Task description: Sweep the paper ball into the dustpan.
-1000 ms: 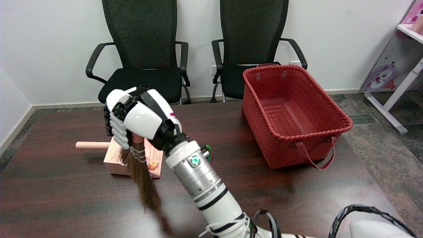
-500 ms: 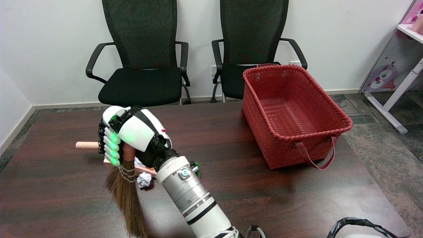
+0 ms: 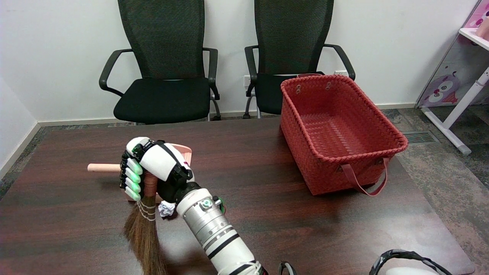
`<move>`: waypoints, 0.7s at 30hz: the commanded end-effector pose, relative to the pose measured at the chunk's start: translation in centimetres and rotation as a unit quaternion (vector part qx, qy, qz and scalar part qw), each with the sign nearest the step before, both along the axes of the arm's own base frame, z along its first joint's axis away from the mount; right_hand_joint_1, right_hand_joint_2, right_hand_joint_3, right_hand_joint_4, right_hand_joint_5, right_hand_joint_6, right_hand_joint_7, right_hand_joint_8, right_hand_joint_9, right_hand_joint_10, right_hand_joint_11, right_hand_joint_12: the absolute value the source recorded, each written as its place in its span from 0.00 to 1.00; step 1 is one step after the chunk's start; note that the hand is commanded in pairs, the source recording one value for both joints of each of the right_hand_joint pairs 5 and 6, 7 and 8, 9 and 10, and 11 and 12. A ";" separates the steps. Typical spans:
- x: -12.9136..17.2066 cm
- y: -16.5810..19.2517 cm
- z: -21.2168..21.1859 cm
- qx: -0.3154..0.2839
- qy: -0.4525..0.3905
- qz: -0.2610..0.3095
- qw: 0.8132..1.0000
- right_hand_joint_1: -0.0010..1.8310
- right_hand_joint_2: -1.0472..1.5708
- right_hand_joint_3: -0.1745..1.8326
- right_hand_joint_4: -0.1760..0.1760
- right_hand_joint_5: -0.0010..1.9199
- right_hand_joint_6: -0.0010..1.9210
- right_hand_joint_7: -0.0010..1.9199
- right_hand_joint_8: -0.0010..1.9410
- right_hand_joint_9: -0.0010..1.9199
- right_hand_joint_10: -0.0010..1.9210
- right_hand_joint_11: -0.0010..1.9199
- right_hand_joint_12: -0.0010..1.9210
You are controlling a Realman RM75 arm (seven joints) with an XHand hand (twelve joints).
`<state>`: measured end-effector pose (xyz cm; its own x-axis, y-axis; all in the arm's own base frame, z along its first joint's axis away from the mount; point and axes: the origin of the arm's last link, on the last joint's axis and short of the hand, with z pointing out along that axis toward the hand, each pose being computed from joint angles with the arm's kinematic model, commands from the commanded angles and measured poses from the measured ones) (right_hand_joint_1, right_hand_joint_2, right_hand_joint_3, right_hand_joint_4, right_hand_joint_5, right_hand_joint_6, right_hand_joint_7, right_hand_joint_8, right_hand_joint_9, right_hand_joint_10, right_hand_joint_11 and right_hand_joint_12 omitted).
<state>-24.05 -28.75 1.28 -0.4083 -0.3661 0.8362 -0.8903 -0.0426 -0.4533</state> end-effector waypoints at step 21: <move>-2.9 -2.2 3.1 -0.101 0.024 -0.015 0.994 0.36 0.86 1.00 0.54 1.00 1.00 1.00 0.99 1.00 1.00 1.00 1.00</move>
<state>-26.16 -30.50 2.43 -0.4176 -0.2696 0.8677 -0.8953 -0.0412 -0.4436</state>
